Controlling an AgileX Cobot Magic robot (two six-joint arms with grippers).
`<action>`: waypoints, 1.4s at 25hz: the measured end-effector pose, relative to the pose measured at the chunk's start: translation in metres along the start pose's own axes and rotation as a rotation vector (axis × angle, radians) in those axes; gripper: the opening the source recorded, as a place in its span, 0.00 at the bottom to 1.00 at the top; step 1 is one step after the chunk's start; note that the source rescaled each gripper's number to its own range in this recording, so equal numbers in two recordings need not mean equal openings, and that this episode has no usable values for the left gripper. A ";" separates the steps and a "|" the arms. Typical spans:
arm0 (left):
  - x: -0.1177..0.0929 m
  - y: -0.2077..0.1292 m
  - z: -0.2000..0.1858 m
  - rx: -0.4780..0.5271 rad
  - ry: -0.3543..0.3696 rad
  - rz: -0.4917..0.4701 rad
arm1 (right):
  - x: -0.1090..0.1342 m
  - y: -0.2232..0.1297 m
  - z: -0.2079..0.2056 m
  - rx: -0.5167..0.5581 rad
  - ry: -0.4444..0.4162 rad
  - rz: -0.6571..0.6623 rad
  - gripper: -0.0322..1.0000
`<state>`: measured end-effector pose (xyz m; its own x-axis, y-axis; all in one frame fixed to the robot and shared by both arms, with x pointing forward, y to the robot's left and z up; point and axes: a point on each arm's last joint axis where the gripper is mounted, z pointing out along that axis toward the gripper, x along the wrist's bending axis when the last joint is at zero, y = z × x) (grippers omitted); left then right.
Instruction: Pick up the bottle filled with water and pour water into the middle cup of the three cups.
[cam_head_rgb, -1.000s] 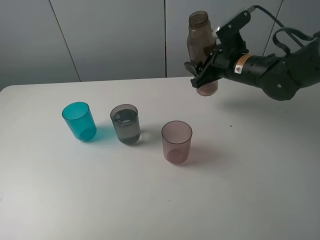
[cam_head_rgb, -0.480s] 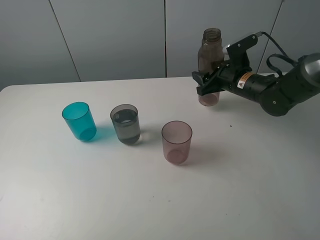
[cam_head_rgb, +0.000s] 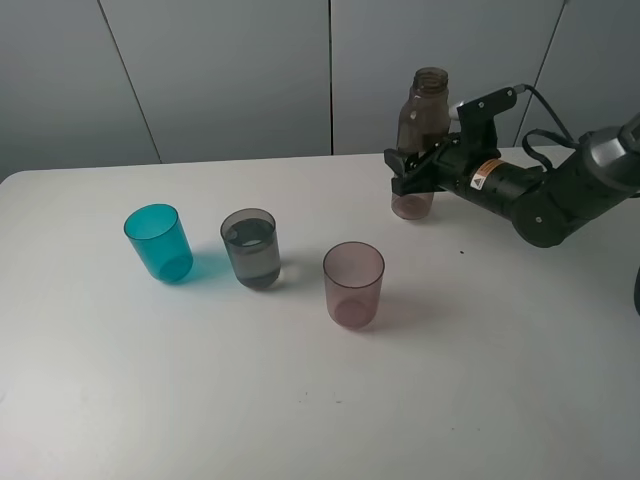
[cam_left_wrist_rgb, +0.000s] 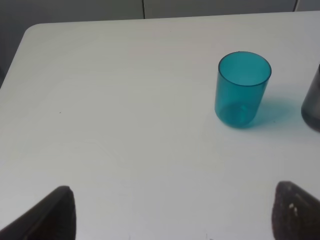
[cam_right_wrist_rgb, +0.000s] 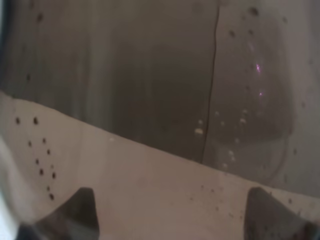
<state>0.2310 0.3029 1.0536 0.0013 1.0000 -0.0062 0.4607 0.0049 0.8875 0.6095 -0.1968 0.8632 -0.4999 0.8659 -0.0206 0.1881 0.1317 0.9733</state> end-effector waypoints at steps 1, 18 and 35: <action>0.000 0.000 0.000 0.000 0.000 0.000 | 0.000 0.000 0.000 0.001 0.000 0.000 0.07; 0.000 0.000 0.000 0.000 0.000 0.005 | 0.000 -0.007 0.000 0.050 -0.005 0.034 0.07; 0.000 0.000 0.000 0.000 0.000 0.008 | 0.002 -0.008 -0.002 0.098 0.018 0.028 0.82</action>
<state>0.2310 0.3029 1.0536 0.0049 1.0000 0.0007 0.4607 -0.0029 0.8875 0.6053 -0.1969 0.8558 -0.5085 0.8610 0.0110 0.2836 0.1553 0.9463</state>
